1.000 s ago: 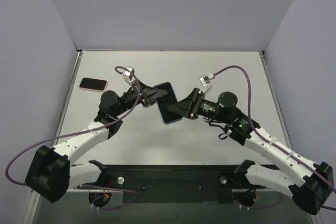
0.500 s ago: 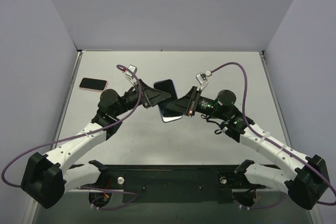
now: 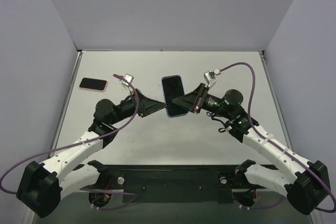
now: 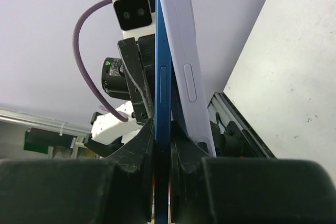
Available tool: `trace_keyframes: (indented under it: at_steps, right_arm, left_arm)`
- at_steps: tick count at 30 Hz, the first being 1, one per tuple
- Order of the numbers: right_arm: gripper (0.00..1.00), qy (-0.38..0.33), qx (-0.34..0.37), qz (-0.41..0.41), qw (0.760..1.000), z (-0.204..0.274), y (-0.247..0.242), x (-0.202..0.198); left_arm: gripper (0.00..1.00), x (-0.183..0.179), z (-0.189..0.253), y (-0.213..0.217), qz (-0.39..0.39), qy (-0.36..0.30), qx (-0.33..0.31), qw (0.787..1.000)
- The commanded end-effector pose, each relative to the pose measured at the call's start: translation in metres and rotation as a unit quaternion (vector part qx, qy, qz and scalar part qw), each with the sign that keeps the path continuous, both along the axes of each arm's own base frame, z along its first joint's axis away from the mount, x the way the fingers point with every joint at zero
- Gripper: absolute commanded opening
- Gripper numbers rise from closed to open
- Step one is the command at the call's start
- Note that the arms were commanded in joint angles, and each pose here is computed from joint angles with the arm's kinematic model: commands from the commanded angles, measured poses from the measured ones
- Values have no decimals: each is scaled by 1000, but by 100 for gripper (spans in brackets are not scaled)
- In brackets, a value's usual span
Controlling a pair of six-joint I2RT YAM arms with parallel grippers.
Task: Take the phone out of the phone case
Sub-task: Remove the phone case from the phone.
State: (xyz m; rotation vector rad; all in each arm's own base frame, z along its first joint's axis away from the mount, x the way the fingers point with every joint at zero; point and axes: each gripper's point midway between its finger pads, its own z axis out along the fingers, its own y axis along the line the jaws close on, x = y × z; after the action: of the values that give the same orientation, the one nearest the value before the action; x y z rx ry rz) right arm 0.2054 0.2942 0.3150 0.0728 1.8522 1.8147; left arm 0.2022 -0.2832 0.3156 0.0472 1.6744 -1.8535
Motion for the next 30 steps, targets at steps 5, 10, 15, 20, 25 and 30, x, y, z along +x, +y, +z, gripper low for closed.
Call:
trace_keyframes:
  at_steps: [5, 10, 15, 20, 25, 30]
  right_arm:
    - [0, -64, 115, 26, 991, 68, -9, -17]
    - [0, -64, 124, 31, 990, 72, -10, -21]
    - [0, -55, 111, 35, 992, 63, -5, -21]
    - [0, -50, 94, 36, 994, 51, 0, -21]
    - [0, -42, 68, 36, 996, 39, 3, -19]
    - [0, -40, 10, 28, 999, 17, 3, -17]
  left_arm:
    - [41, -4, 10, 6, 17, -58, -16, 998]
    - [40, 4, 4, -4, 13, -42, 1, 999]
    - [40, 9, 11, -9, 12, -46, 4, 999]
    - [38, 17, 12, -14, 17, -43, 16, 999]
    - [24, 25, 6, -15, 31, -30, 50, 998]
    - [0, 56, -28, -1, 118, 16, 153, 981]
